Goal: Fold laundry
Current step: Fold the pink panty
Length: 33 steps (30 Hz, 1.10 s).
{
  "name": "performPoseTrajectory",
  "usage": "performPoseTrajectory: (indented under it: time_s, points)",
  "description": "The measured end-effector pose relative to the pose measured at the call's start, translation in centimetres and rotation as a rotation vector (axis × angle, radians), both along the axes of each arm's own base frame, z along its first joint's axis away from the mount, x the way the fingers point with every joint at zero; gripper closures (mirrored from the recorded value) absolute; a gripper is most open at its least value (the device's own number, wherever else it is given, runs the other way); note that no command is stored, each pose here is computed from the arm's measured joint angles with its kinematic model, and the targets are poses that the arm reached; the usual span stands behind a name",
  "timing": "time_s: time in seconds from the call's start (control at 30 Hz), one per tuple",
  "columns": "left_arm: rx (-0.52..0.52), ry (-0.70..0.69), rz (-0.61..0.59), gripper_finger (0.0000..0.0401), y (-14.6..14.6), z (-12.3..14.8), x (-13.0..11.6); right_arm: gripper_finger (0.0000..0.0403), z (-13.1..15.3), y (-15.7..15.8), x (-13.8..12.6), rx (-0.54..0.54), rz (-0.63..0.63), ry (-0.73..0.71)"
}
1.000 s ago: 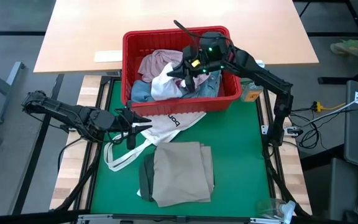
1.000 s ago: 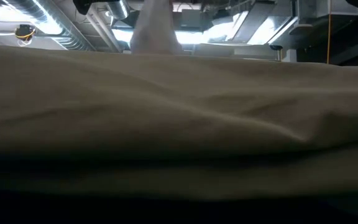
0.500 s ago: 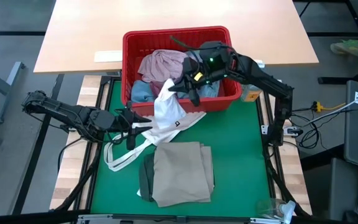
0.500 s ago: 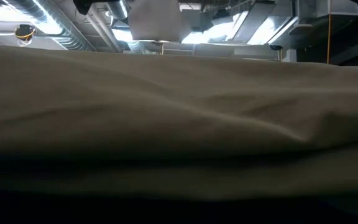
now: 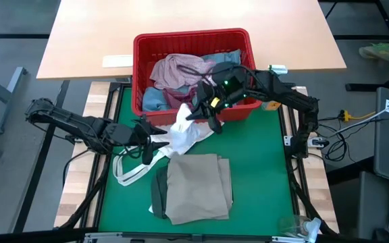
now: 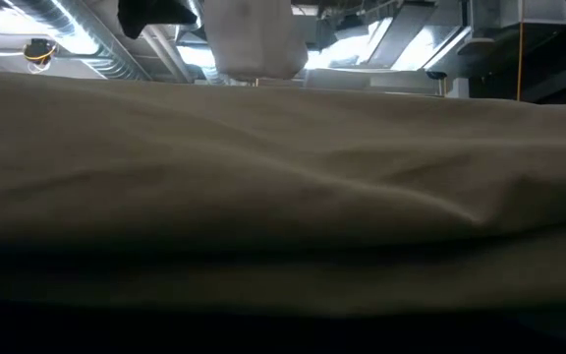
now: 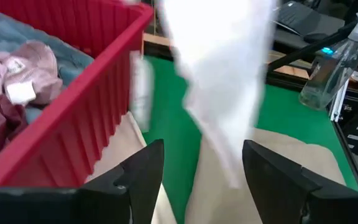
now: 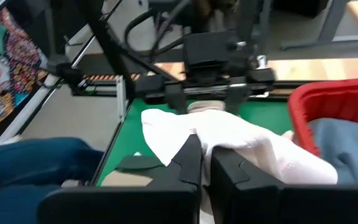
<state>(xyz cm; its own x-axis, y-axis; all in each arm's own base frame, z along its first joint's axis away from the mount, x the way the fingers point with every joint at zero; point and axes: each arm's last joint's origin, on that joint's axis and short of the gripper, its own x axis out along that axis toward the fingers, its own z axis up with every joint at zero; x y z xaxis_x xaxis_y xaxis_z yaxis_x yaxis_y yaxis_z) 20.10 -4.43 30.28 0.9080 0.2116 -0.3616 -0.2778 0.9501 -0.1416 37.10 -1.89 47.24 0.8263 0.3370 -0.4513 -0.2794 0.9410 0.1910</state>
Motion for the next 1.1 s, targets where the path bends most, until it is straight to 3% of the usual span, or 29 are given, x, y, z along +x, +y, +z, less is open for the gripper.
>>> performPoseTrajectory:
  time_s: [0.33, 0.67, 0.8, 1.1]
  points:
    - [-0.076, -0.048, -0.115, 0.0194, -0.9, -0.4, 2.1, 0.0391, -0.2, 2.8, 0.0, -0.051, 0.040, 0.015]
    - [-0.136, -0.162, -0.234, 0.0208, -2.1, 0.1, 3.4, 0.0391, -0.9, 3.3, -0.4, -0.090, 0.005, 0.091]
    - [-0.142, -0.181, -0.257, 0.0251, -2.6, 0.3, 3.3, 0.0391, -1.3, 3.1, -0.6, -0.127, -0.048, 0.149]
    - [-0.148, -0.181, -0.302, 0.0389, -3.7, 0.3, 2.9, 0.0391, -1.4, 3.0, -0.7, -0.136, -0.067, 0.163]
